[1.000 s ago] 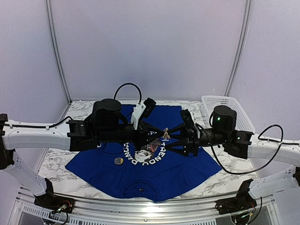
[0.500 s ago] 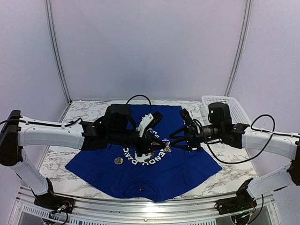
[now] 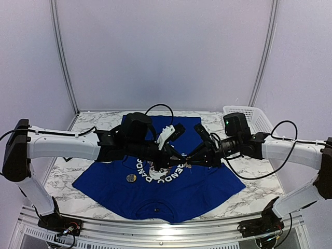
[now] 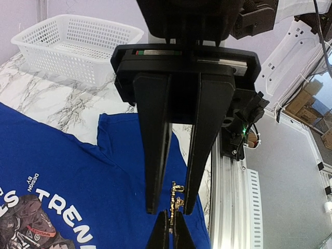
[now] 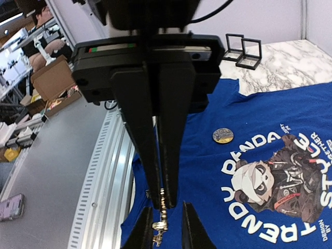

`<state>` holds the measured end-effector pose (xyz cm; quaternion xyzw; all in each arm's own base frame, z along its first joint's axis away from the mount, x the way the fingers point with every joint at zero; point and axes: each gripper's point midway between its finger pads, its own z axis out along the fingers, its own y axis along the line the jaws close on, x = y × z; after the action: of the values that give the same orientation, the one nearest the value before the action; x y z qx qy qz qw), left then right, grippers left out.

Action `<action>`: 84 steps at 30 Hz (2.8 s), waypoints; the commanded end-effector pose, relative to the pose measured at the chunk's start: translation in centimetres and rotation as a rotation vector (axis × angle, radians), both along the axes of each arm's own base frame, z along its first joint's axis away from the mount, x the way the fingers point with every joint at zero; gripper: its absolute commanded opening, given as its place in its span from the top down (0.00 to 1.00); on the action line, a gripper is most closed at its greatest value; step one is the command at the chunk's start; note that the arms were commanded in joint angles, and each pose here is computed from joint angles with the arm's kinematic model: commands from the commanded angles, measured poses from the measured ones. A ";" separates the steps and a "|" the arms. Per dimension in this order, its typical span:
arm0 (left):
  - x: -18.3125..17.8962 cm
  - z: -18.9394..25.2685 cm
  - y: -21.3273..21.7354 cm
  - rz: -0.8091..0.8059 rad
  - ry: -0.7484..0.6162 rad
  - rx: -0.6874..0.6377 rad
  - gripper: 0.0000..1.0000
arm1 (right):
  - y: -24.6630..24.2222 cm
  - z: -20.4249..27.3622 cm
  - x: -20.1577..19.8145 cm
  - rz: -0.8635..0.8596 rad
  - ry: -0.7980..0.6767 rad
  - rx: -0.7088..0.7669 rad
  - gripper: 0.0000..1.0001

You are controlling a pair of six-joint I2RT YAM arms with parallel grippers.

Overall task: Pin the brooch onto the clothing
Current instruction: Pass from the left arm to the right

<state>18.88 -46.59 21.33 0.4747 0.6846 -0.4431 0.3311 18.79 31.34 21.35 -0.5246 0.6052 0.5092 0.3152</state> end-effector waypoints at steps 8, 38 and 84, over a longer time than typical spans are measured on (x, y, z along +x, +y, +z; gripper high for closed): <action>0.2 0.9 -0.4 -0.019 0.008 -0.031 1.00 | 0.1 0.3 0.2 -0.011 0.001 0.023 0.85; -0.1 0.5 -0.4 -0.037 0.020 -0.037 1.00 | 0.4 -0.2 1.0 -0.076 0.086 0.045 1.00; 4.1 -7.8 -1.5 0.012 0.202 0.051 0.94 | 0.0 -9.2 0.7 -0.183 0.483 -0.074 1.00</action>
<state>21.16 -47.24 13.76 0.4482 0.7260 -0.4679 0.2307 19.56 31.11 13.13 -0.3585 0.7202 0.5577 0.2045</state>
